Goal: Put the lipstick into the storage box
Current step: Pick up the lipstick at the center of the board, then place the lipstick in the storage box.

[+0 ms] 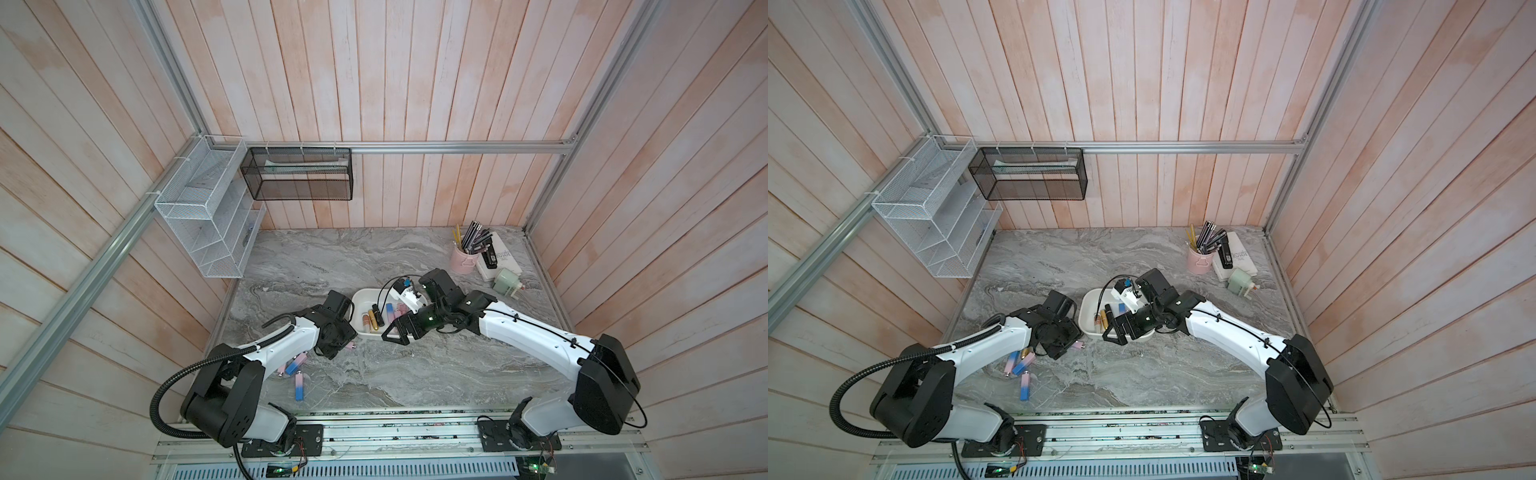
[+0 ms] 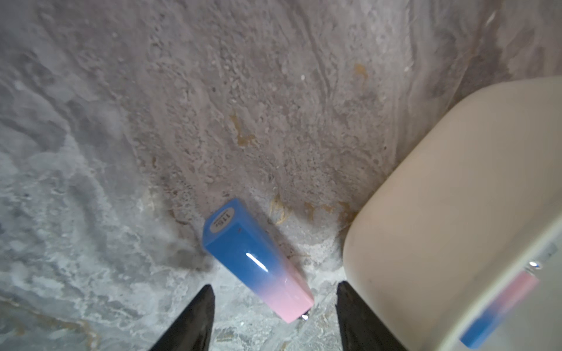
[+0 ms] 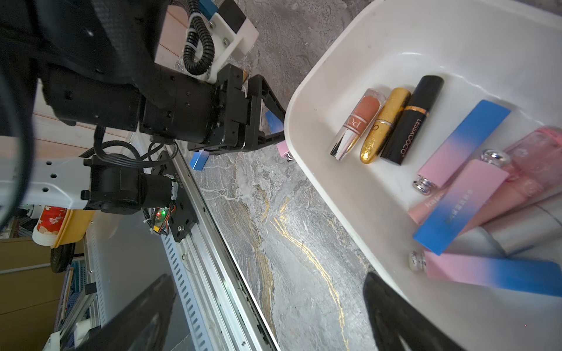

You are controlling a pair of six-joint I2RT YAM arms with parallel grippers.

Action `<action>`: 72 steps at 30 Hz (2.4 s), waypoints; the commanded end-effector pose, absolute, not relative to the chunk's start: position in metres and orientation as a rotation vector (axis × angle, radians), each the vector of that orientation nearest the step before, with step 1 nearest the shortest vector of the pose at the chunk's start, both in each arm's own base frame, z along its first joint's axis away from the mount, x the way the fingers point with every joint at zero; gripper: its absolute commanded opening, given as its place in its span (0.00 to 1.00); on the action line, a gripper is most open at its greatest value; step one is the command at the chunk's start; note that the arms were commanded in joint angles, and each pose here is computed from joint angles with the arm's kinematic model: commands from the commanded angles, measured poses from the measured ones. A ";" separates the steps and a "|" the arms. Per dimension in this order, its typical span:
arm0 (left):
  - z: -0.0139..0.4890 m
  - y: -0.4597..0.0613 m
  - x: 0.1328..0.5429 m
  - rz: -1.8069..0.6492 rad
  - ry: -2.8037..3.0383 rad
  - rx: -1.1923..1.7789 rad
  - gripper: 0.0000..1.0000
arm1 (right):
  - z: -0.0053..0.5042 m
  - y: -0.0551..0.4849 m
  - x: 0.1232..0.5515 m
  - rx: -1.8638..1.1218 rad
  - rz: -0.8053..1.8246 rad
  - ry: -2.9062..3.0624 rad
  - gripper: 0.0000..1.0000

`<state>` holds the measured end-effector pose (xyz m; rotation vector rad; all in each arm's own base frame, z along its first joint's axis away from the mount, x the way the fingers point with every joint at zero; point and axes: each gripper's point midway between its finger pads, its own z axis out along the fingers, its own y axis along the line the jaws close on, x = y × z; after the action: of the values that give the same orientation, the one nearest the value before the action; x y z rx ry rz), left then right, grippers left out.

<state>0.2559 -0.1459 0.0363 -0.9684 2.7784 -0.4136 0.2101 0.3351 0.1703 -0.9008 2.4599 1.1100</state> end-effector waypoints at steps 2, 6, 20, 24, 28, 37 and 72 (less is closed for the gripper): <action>0.027 -0.146 0.258 -0.435 2.798 -0.951 0.65 | 0.178 0.341 0.218 -0.929 1.114 2.429 0.98; 0.019 -0.142 0.256 -0.434 2.815 -0.961 0.57 | 0.175 0.342 0.220 -0.933 1.109 2.438 0.98; 0.020 -0.131 0.258 -0.435 2.853 -0.907 0.18 | 0.172 0.342 0.220 -0.913 1.113 2.458 0.98; 0.044 -0.129 0.263 -0.422 2.839 -0.837 0.17 | 0.170 0.341 0.219 -0.907 1.115 2.469 0.98; 0.080 -0.129 0.273 -0.430 2.796 -0.775 0.17 | 0.167 0.339 0.217 -0.899 1.114 2.482 0.98; 0.158 -0.153 0.313 -0.575 2.676 -0.650 0.19 | 0.169 0.328 0.207 -0.866 1.110 2.492 0.98; 0.128 -0.138 0.227 -0.356 2.743 -0.621 0.73 | 0.164 0.331 0.082 -0.909 1.193 2.515 0.98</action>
<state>0.2560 -0.1819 0.1480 -0.5026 2.7061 -0.5556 0.0816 0.3264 0.1600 -0.9491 2.5383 1.1882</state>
